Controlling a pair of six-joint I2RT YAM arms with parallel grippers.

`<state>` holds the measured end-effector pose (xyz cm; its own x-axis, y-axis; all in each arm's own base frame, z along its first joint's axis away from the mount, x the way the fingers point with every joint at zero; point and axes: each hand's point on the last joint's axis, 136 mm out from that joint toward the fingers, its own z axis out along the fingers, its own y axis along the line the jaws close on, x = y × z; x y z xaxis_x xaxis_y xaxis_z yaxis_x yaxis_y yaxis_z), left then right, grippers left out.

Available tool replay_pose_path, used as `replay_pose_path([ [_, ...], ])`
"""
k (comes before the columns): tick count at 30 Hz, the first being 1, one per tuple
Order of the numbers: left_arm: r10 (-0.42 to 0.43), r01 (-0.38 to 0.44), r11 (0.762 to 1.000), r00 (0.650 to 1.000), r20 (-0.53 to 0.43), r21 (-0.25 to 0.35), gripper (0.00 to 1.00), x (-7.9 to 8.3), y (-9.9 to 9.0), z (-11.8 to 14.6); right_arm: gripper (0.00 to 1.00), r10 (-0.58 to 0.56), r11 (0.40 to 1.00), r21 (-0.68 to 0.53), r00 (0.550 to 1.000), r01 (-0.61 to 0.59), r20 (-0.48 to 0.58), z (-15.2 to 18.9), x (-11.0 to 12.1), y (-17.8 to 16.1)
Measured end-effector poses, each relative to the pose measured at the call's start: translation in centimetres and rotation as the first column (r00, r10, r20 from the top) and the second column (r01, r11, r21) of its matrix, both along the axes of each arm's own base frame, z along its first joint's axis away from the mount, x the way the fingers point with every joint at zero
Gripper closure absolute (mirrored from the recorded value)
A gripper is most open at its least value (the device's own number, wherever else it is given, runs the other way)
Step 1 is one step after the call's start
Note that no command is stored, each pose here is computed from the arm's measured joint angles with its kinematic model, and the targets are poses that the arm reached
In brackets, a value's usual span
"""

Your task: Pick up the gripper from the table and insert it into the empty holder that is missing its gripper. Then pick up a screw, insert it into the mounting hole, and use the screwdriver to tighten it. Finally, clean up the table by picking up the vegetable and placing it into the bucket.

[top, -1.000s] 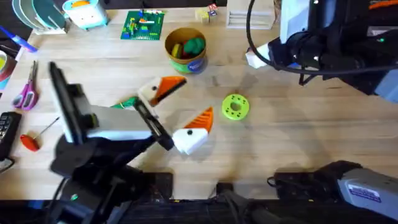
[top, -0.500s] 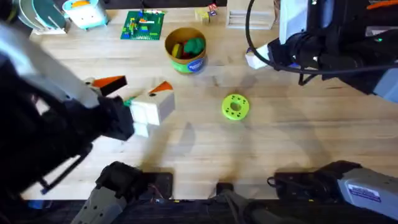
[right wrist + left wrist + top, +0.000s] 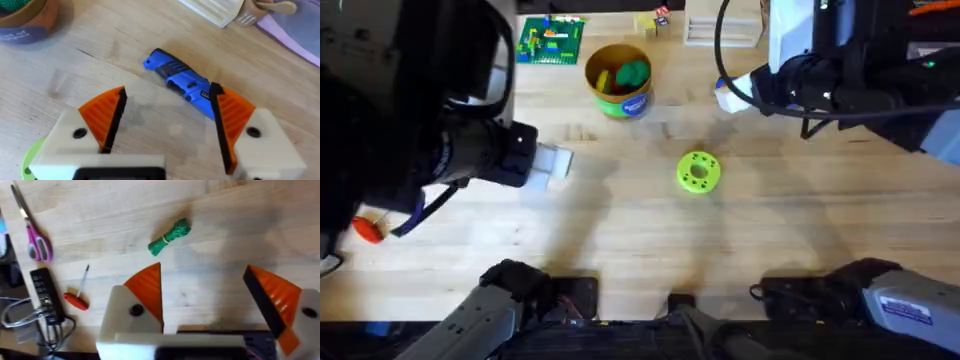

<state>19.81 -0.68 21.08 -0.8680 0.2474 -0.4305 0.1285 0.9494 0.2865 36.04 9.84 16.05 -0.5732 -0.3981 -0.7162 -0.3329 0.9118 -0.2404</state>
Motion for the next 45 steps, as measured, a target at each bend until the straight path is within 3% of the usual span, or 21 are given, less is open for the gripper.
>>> replay_pose_path([
  [5, -0.048, 0.057, 0.993, 0.995, -0.088, 0.099, 0.010, 0.8, 1.1, -1.1, 0.007, 0.000, 1.000, -0.002, 1.000, 0.000, -0.005, -0.1, -0.1, 0.0],
  [12, 0.002, 0.039, 0.986, 0.969, -0.249, 0.161, 0.010, 1.7, 3.5, -3.6, 0.007, 0.000, 1.000, -0.017, 0.999, 0.000, -0.047, -0.9, -0.8, -0.3],
  [16, -0.011, 0.062, 0.988, 0.941, -0.338, 0.142, 0.009, 2.4, 5.1, -5.9, 0.007, 0.000, 1.000, -0.018, 0.999, 0.000, -0.051, -1.0, -0.9, -0.3],
  [20, -0.029, 0.083, 0.987, 0.934, -0.356, 0.140, 0.008, 4.2, 7.4, -8.3, 0.007, 0.000, 1.000, -0.018, 0.999, 0.000, -0.051, -1.0, -0.9, -0.3],
  [24, -0.083, 0.159, 0.977, 0.894, -0.440, 0.139, 0.007, 4.0, 8.7, -10.7, 0.007, 0.000, 1.000, -0.018, 0.999, 0.000, -0.051, -1.0, -0.9, -0.3],
  [30, -0.173, 0.246, 0.966, 0.847, -0.503, 0.081, 0.006, 4.9, 8.5, -14.8, 0.007, 0.000, 1.000, -0.018, 0.999, 0.000, -0.051, -1.0, -0.9, -0.3],
  [37, -0.228, 0.285, 0.958, 0.826, -0.516, 0.032, 0.013, 6.2, 8.0, -17.4, 0.009, 0.000, 1.000, -0.018, 0.999, 0.000, -0.051, -1.0, -0.9, -0.3],
  [39, -0.242, 0.290, 0.957, 0.822, -0.516, 0.012, 0.105, 6.1, 7.8, -17.5, 0.009, 0.000, 1.000, -0.018, 0.999, 0.000, -0.051, -1.0, -0.9, -0.3],
  [44, -0.281, 0.302, 0.952, 0.807, -0.520, -0.046, 0.649, 5.8, 6.9, -18.0, 0.008, 0.000, 1.000, -0.018, 0.999, 0.000, -0.052, -1.0, -0.9, -0.3],
  [45, -0.279, 0.301, 0.953, 0.811, -0.515, -0.042, 0.800, 5.9, 6.9, -18.0, 0.009, 0.000, 1.000, -0.018, 0.999, 0.000, -0.051, -1.0, -0.9, -0.3],
])
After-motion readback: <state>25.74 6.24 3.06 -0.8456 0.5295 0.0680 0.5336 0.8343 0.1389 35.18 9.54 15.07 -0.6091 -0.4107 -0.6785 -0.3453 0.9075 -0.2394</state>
